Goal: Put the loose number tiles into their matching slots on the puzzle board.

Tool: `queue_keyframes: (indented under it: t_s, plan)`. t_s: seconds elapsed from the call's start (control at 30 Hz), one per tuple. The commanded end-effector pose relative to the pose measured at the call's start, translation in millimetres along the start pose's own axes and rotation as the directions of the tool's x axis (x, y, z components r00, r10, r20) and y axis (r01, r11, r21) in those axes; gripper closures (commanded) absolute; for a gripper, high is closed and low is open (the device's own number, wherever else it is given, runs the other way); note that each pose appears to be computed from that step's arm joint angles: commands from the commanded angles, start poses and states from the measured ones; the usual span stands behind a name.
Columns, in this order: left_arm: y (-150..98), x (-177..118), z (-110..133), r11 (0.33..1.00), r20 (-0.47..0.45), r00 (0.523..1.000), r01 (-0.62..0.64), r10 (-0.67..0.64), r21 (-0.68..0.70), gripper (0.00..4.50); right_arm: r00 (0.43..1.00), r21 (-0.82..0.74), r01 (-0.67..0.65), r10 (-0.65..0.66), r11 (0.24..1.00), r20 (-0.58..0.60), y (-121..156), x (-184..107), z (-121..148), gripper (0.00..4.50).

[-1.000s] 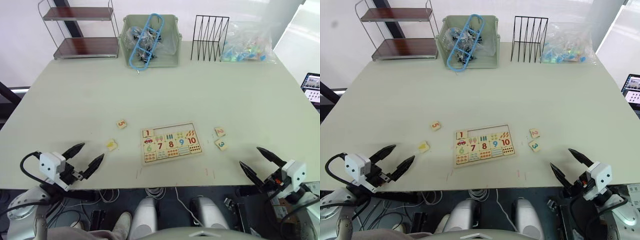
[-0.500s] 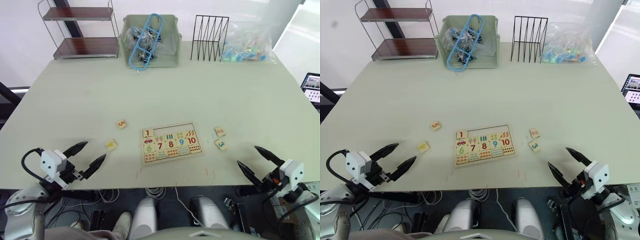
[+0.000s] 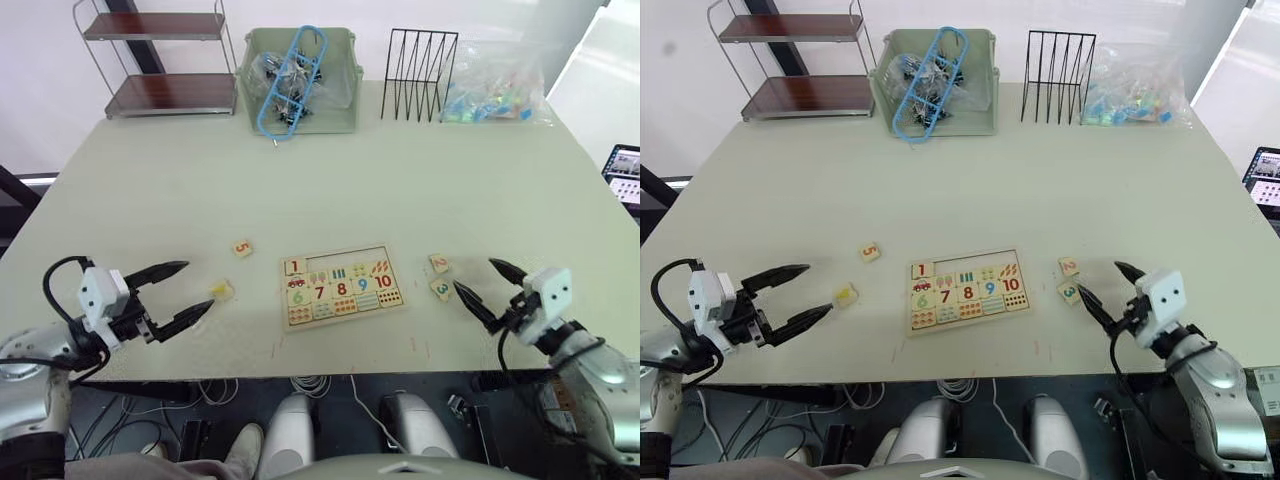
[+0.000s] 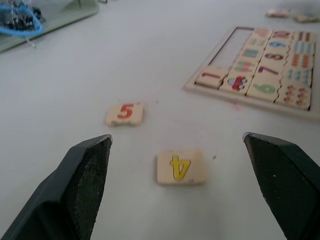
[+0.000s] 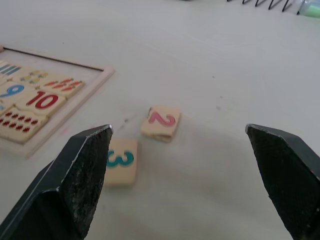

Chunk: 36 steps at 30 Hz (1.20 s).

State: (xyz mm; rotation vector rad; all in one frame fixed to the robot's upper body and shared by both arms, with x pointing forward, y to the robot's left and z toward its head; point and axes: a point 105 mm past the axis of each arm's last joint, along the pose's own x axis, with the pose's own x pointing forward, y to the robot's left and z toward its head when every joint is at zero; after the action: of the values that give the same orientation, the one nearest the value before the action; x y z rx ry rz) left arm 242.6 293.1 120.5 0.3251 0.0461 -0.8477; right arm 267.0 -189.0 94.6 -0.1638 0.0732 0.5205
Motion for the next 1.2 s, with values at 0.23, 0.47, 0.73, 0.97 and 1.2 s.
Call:
queue_keyframes:
  t_s: [0.23,0.47,0.73,0.97,1.2]
  plan:
    - [-1,3,18,0.986,0.023,0.986,0.164,-0.165,0.034,0.0,0.988,0.048,0.08,-0.072,0.996,-0.14,5,26,11,0.03]
    - [-7,1,34,0.951,0.052,0.951,0.302,-0.305,0.065,0.0,0.968,0.072,0.103,-0.083,0.992,-0.236,6,37,6,0.03]
    - [-8,4,40,0.936,0.052,0.937,0.342,-0.347,0.079,0.0,0.955,0.083,0.117,-0.09,0.99,-0.281,9,43,5,0.03]
    - [-10,5,38,0.933,0.051,0.933,0.351,-0.355,0.077,0.0,0.943,0.091,0.155,-0.12,0.984,-0.309,9,44,1,0.82]
    - [-10,3,39,0.934,0.053,0.934,0.35,-0.354,0.076,0.0,0.938,0.102,0.187,-0.147,0.977,-0.313,9,43,1,3.67]
